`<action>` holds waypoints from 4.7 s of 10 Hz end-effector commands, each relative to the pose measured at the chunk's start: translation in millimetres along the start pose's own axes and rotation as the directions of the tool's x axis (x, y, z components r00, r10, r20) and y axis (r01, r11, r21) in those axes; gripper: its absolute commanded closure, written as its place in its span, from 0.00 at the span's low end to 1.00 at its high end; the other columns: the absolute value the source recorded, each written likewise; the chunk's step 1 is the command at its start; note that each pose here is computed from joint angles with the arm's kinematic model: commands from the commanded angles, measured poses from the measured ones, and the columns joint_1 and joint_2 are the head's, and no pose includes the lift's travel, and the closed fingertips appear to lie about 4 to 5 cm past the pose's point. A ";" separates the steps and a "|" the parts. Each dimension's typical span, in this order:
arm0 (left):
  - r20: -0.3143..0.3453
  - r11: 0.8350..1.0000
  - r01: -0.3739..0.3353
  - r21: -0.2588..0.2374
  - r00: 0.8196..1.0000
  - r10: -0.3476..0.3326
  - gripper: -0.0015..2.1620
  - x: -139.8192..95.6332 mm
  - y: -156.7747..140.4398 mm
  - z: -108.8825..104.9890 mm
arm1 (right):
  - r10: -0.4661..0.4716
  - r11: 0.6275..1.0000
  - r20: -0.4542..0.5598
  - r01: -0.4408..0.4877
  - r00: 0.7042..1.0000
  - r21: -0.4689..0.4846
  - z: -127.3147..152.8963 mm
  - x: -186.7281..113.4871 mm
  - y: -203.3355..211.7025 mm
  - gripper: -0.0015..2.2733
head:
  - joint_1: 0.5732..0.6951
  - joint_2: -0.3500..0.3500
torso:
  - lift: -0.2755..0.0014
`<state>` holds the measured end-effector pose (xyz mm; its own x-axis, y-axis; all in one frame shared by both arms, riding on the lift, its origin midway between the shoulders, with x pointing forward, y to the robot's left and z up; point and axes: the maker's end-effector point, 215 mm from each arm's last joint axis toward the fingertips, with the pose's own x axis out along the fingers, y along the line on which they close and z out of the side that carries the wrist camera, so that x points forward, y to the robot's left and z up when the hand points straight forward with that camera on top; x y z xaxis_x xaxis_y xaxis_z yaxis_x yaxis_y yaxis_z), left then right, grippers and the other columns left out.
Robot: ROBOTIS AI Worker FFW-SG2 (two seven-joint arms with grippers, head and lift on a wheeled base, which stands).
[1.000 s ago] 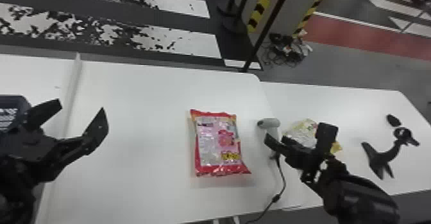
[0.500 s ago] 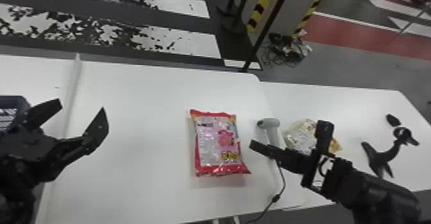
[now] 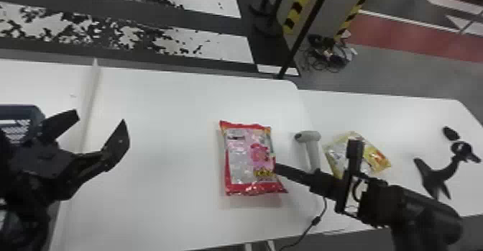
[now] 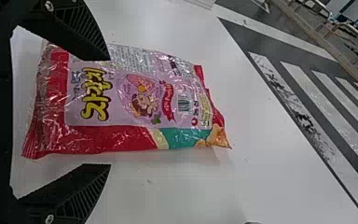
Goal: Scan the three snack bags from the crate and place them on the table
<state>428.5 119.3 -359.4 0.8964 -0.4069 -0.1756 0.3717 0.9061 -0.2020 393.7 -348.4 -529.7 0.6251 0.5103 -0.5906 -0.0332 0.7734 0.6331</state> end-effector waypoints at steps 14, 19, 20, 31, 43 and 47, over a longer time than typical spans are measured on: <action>-0.018 0.999 0.050 -0.015 0.999 -0.050 0.01 1.1 -25.2 -11.1 | 0.072 0.980 -0.047 -0.079 0.996 -0.182 -19.3 37.0 -7.2 0.99 | 1.00 0.07 | 0.77; -0.020 0.999 0.047 -0.017 0.999 -0.047 0.01 -2.3 -24.9 -12.6 | 0.128 0.975 0.033 -0.120 0.991 -0.185 3.4 15.6 15.5 0.99 | 1.00 0.04 | 0.77; -0.020 0.999 0.044 -0.016 0.999 -0.044 0.01 -2.0 -23.4 -12.5 | 0.135 0.973 0.047 -0.124 0.990 -0.193 10.4 11.9 20.0 0.99 | 1.00 0.05 | 0.77; -0.037 0.999 0.038 -0.016 0.999 -0.038 0.01 -1.7 -18.3 -21.5 | -0.022 1.000 0.565 0.015 0.825 0.017 230.4 -119.9 -61.6 0.99 | 1.00 0.00 | 0.77; -0.037 0.999 0.051 -0.011 0.998 -0.051 0.01 -3.8 -19.3 -20.9 | -0.616 0.787 0.362 0.569 0.700 0.239 176.8 -109.5 -223.9 0.99 | 1.00 0.00 | 0.77; -0.031 0.998 0.064 -0.018 0.997 -0.064 0.01 -6.2 -24.6 -17.8 | -0.647 0.762 0.287 0.599 0.706 0.244 153.9 -97.5 -227.4 0.00 | 1.00 0.00 | 0.77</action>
<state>409.7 97.5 -371.1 0.8629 -0.4671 -0.1929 0.4228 0.8763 -0.2308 461.1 -632.7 -538.0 0.6877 -0.2503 -0.6815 0.5403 0.8034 0.2503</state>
